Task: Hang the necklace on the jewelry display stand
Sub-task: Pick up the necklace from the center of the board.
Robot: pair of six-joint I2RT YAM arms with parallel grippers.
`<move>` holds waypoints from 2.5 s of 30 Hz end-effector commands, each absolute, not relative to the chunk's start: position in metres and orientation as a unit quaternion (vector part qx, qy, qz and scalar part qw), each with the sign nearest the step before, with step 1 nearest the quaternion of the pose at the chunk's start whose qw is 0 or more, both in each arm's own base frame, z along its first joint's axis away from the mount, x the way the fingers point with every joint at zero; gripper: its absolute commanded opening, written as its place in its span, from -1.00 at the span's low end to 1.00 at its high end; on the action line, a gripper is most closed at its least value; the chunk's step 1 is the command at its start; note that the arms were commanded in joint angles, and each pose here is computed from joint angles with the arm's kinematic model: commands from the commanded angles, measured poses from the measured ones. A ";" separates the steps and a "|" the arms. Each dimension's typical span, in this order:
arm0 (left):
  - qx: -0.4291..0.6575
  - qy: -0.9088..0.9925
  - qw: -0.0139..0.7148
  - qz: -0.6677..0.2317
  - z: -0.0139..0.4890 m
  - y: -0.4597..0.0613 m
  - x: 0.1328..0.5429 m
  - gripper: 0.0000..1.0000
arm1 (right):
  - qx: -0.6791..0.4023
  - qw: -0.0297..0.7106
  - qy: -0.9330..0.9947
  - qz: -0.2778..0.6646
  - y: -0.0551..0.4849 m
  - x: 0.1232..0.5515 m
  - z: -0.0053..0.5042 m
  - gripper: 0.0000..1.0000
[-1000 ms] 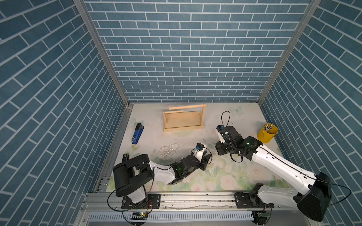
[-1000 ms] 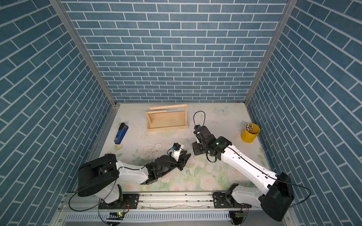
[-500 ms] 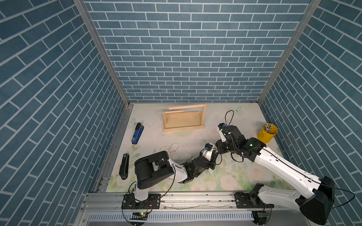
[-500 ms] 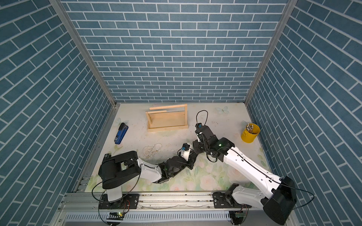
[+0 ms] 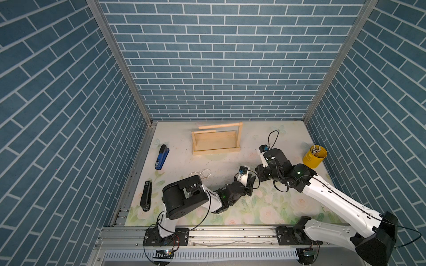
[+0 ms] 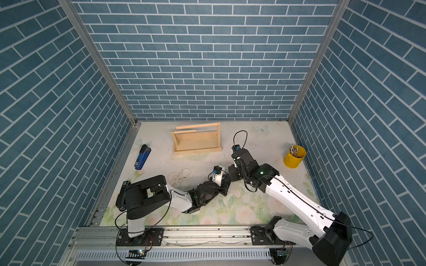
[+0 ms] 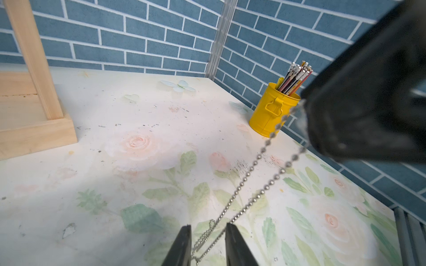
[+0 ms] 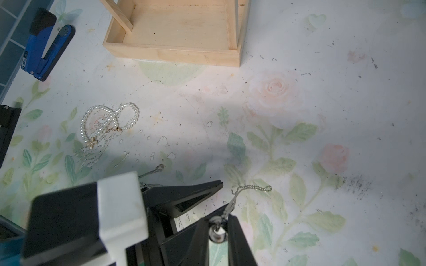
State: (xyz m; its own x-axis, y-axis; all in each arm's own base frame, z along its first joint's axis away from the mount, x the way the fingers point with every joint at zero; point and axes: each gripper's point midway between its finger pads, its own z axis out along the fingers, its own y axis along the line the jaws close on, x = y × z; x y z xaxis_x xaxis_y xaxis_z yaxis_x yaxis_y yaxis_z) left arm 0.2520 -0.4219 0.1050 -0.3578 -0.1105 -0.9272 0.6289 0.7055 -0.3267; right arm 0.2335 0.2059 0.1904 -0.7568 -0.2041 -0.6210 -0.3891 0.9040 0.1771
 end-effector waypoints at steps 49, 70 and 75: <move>0.199 0.729 0.533 -0.381 0.131 -0.419 0.282 -1.00 | -0.131 0.349 0.919 0.127 0.183 0.233 0.205 -1.00; 0.348 0.788 0.482 -0.159 0.206 -0.361 0.275 -1.00 | -0.150 0.470 0.836 0.240 0.192 0.223 0.227 0.16; 0.338 0.805 0.457 -0.170 0.219 -0.362 0.271 -1.00 | -0.150 0.474 0.826 0.264 0.196 0.220 0.209 0.16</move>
State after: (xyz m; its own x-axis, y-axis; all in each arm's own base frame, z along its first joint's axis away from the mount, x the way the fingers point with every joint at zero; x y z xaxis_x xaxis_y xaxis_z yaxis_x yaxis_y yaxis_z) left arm 0.2791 -0.3671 0.2157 -0.3111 0.3601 -0.8795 0.6944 0.7180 0.0484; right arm 0.2224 0.1891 0.2128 -0.5301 -0.0157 -0.8478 -0.4563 0.8480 0.2697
